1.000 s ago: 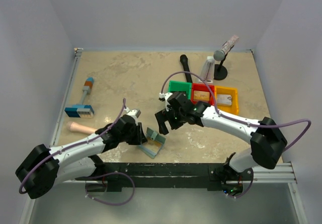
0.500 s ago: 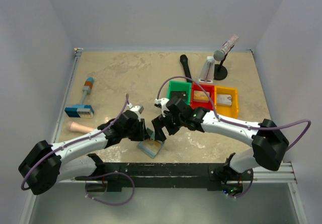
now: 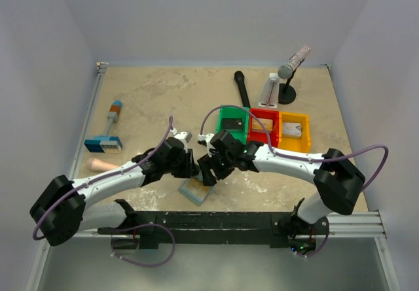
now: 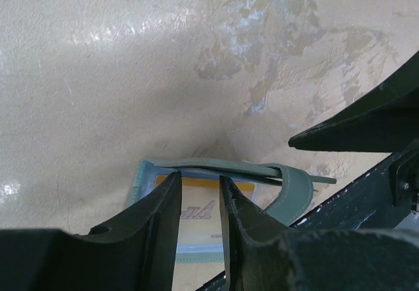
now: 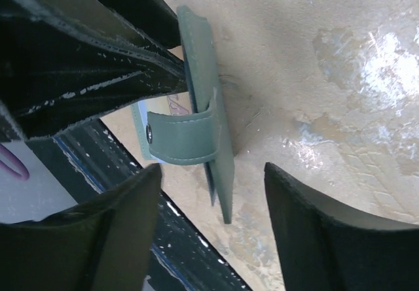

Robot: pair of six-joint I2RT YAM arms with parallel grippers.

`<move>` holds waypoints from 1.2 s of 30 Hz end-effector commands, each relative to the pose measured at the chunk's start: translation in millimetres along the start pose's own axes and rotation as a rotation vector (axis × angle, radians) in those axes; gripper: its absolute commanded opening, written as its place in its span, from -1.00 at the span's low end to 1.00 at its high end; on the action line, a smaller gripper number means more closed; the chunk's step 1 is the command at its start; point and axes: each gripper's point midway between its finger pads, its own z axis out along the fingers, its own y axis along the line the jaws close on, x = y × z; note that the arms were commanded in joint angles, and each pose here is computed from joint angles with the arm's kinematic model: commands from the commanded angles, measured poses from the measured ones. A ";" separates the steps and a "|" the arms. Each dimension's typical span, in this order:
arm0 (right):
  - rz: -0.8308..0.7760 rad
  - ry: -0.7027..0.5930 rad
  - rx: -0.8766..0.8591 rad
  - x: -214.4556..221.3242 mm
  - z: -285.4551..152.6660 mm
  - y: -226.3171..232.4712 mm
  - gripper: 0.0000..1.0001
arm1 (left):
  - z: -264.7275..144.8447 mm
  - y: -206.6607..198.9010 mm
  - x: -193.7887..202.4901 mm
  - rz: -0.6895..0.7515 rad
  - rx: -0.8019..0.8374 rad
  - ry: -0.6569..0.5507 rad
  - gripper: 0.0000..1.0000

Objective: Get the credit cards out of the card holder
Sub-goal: Remove the credit card from the card holder.

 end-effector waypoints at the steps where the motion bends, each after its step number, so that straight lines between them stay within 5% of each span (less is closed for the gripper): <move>1: 0.082 -0.011 -0.038 -1.9 3.4 10.9 0.23 | -0.7 -21.4 -21.3 0.053 0.053 -0.038 -0.31; 17: 0.459 -0.117 -0.033 10.0 10.8 5.4 -1.00 | -2.8 -34.3 -35.5 0.052 0.070 -0.055 -0.31; 36: 0.797 -0.261 0.001 18.4 25.0 4.5 -1.00 | -10.9 -24.8 3.0 -0.131 0.158 -0.088 -0.30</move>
